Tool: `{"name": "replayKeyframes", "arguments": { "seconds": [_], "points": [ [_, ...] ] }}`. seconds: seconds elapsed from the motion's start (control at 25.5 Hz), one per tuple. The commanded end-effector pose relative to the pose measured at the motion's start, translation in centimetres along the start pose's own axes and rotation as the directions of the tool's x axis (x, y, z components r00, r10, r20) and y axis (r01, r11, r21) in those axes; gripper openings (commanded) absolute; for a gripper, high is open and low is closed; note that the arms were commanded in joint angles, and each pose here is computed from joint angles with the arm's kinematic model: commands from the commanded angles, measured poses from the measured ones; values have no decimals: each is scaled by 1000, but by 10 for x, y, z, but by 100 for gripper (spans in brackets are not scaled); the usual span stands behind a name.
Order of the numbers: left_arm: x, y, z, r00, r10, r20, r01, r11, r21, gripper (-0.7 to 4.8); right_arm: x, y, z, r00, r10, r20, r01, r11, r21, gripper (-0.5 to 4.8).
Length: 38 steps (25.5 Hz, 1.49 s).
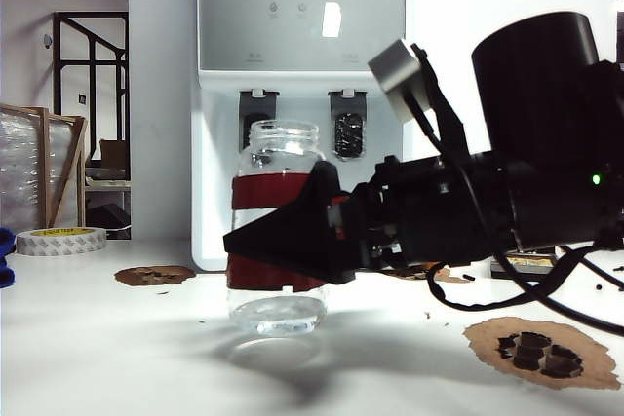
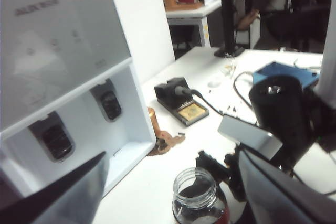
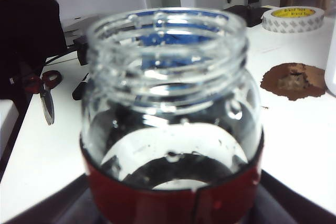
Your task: Pick up the water bottle with two loops of red belts, then reach the front water dispenser and gently press the gray-black baffle horizontally to get a little water.
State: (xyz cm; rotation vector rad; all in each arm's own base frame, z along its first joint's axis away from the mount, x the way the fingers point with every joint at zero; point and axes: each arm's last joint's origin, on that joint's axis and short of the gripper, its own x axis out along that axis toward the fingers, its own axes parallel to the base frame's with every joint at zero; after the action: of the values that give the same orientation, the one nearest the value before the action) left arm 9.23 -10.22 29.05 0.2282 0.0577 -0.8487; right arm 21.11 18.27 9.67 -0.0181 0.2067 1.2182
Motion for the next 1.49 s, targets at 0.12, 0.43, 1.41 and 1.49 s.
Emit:
{"name": "replayKeyframes", "arguments": {
  "seconds": [0.12, 0.43, 1.41, 1.49],
  "points": [
    [-10, 0, -2, 999, -15, -34, 11, 993, -114, 401, -2, 2, 1, 1000, -22, 15, 22, 1000, 11, 156],
    [-11, -3, -7, 995, -62, -80, 47, 982, -184, 415, -3, 2, -5, 999, -44, 12, 44, 999, 20, 156],
    [-28, -3, -3, 961, -132, -243, 66, 962, -264, 415, 0, 0, -25, 998, -48, -37, 51, 995, 86, 156],
    [-28, -4, -3, 957, -170, -236, 101, 956, -277, 415, 0, 0, -25, 998, -47, -38, 51, 995, 86, 156]
  ]
}}
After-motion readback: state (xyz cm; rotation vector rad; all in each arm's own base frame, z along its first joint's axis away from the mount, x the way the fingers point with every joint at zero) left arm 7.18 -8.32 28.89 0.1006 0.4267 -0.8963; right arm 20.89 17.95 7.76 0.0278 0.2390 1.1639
